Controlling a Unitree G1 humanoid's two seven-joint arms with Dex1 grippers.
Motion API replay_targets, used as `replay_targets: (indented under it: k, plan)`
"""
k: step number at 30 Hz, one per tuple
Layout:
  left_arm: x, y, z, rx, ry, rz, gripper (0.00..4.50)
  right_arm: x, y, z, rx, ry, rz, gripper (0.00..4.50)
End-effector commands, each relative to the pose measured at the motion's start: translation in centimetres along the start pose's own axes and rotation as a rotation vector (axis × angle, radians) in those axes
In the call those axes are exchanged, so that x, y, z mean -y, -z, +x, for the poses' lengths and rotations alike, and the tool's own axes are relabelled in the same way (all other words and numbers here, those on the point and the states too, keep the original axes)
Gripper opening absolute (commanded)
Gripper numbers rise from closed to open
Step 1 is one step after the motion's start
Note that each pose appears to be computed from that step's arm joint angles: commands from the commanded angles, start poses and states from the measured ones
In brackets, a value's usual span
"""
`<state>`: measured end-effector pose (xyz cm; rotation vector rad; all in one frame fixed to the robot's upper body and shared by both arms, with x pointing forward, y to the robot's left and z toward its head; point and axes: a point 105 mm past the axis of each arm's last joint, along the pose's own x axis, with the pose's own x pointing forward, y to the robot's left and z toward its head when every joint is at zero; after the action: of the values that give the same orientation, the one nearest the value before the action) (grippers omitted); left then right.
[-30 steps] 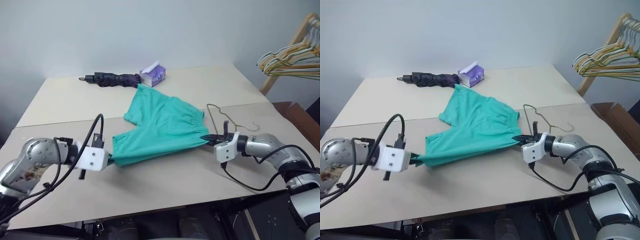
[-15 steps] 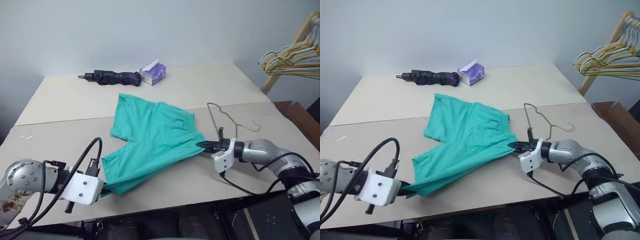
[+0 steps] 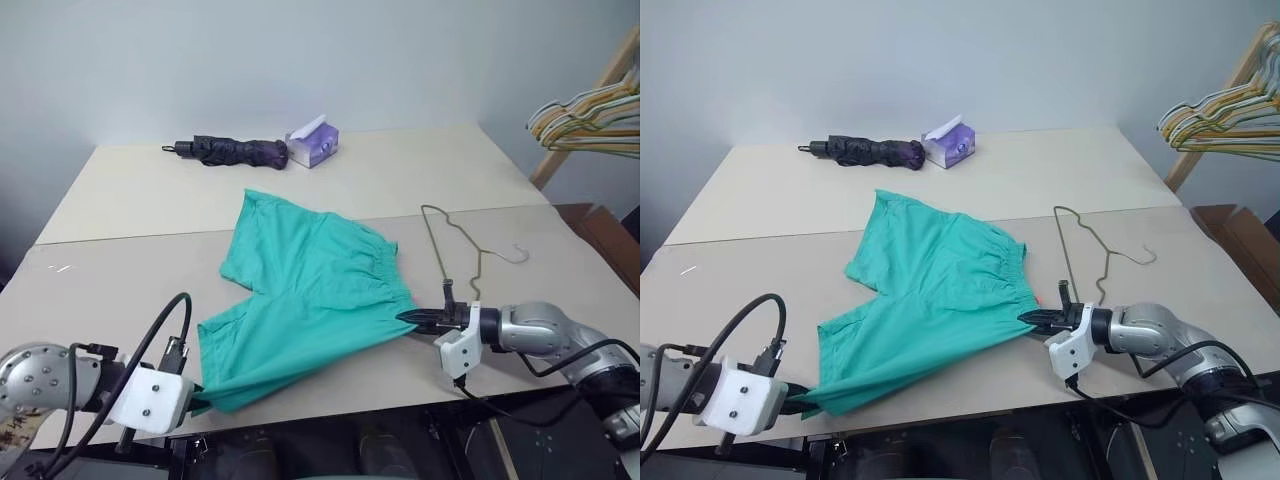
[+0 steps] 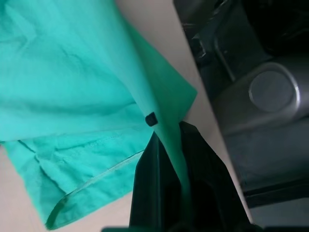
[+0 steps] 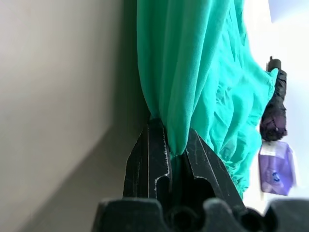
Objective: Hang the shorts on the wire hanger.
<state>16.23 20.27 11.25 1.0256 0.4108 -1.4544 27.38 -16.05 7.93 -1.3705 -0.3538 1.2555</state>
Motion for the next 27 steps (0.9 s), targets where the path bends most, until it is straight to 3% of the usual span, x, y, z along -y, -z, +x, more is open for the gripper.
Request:
replay_targets:
  k: [1, 3, 9, 13, 15, 22, 27]
  plan:
    - [0.0, 0.7, -0.3, -0.012, -0.032, 0.010, 0.24, 1.2, -0.2, -0.9, -0.013, 0.024, 0.006, 0.32]
    - [0.1, 1.1, -0.3, 0.005, -0.041, -0.004, 0.67, 1.0, -0.5, -1.0, -0.007, 0.012, 0.027, 0.89]
    - [-0.5, 0.8, -1.9, 0.093, -0.024, -0.029, 2.59, 0.8, -1.2, -1.4, 0.010, -0.022, 0.061, 3.03]
    - [-2.6, 0.1, -4.1, 0.174, -0.073, -0.069, 3.93, 0.7, -1.2, -2.4, -0.004, -0.055, 0.086, 4.46]
    - [-4.3, -0.9, -5.4, 0.230, -0.120, -0.091, 4.49, 0.5, -0.9, -3.4, -0.026, -0.079, 0.120, 4.50]
    - [-9.6, -4.6, -10.4, 0.466, -0.249, -0.185, 4.49, 2.0, 0.5, -8.0, -0.168, -0.063, 0.388, 4.50]
    - [-12.6, -6.8, -9.9, 0.601, -0.324, -0.226, 4.49, 4.3, 2.5, -10.2, -0.269, 0.147, 0.736, 4.50]
